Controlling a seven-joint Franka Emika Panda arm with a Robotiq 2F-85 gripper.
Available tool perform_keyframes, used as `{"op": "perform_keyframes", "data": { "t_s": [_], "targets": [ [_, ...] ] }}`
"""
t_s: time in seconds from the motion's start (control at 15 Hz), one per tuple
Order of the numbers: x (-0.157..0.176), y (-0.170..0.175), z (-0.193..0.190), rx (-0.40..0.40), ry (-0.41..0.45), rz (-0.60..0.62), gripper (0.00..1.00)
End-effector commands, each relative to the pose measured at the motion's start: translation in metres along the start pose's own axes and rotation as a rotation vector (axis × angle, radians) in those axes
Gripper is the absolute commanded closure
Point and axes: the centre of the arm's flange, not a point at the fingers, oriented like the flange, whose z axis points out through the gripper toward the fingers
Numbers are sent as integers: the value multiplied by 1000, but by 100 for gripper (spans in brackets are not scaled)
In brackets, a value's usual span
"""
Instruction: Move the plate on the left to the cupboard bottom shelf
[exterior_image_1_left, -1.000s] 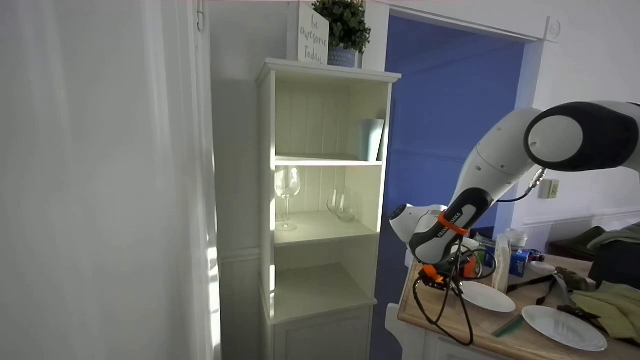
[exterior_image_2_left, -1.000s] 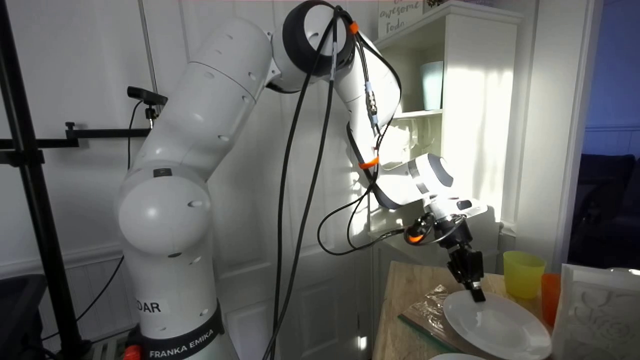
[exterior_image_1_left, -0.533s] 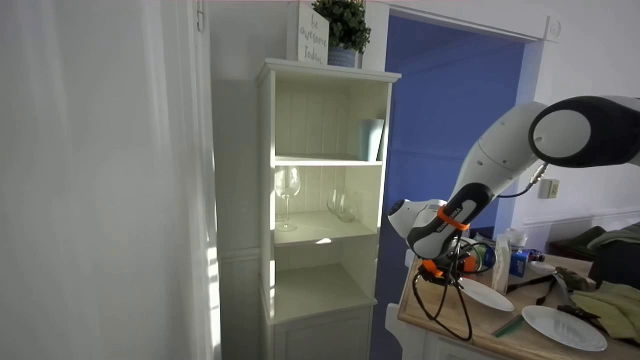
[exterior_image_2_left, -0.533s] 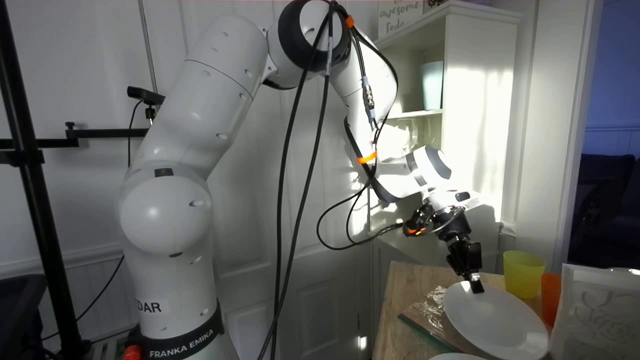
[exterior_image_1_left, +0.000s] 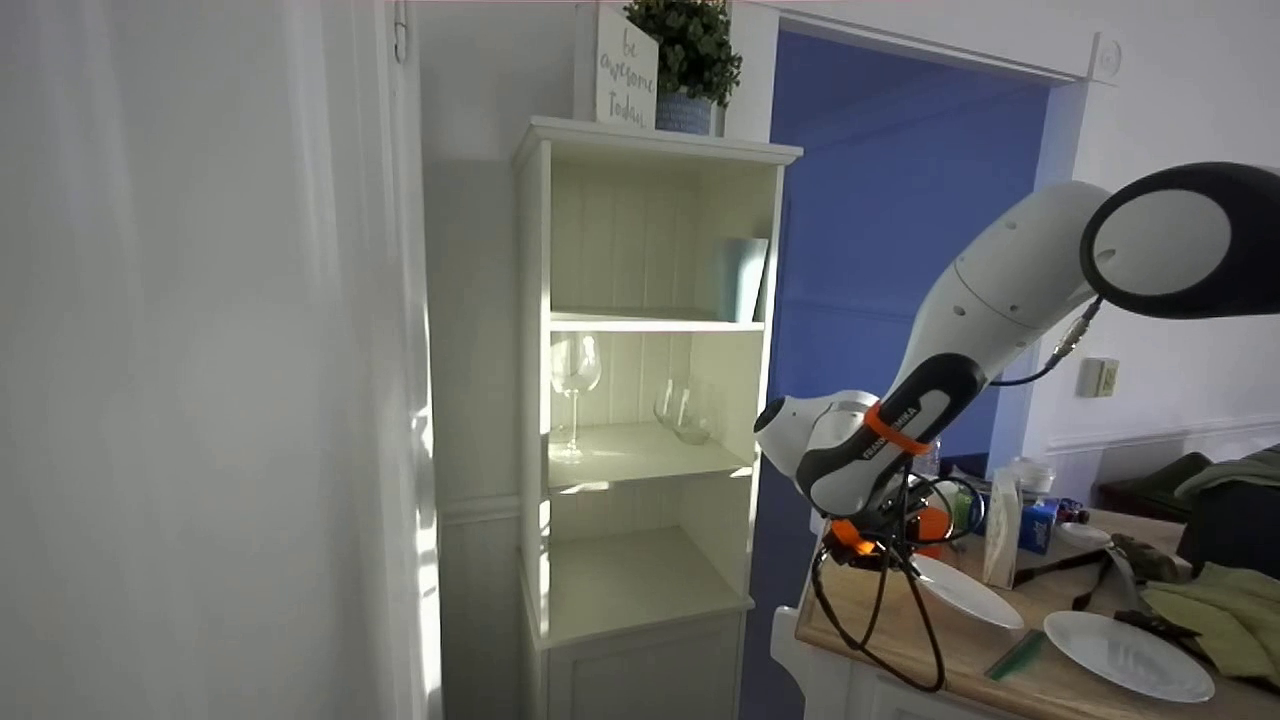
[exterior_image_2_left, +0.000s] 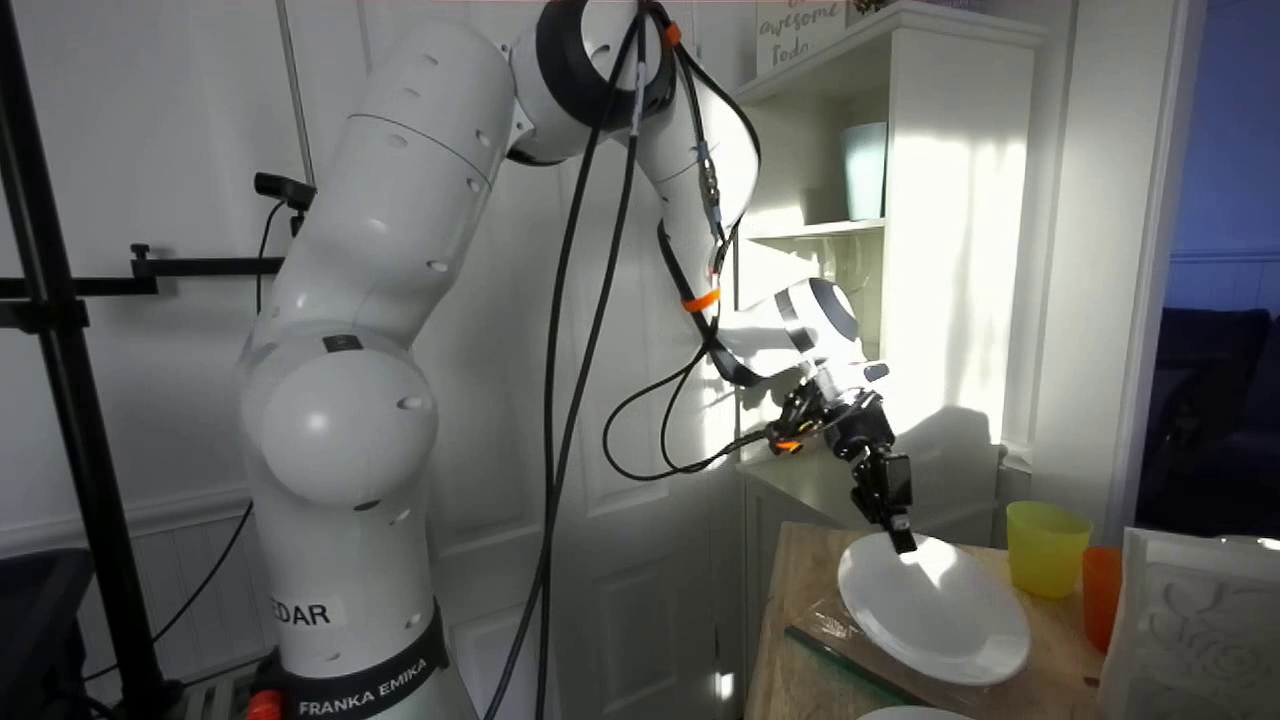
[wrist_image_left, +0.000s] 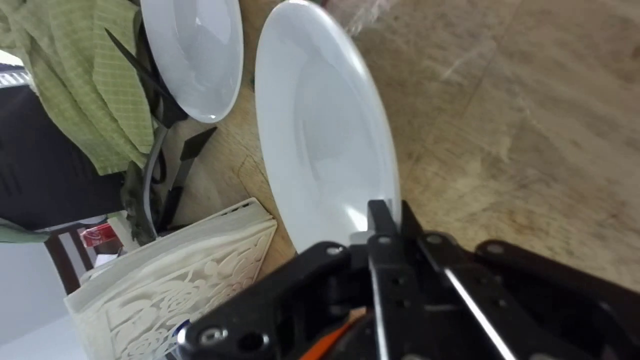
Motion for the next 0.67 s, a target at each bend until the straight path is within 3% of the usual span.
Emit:
{"op": "perform_keyframes", "data": {
  "t_s": [0.0,0.2,0.6],
  "targets": [
    [-45,4,-28,-73,23,9,99],
    [-72,-3,-49,-154,87,-28,99],
    [-142,-49,-96,-299,288,-247,99]
  ]
}}
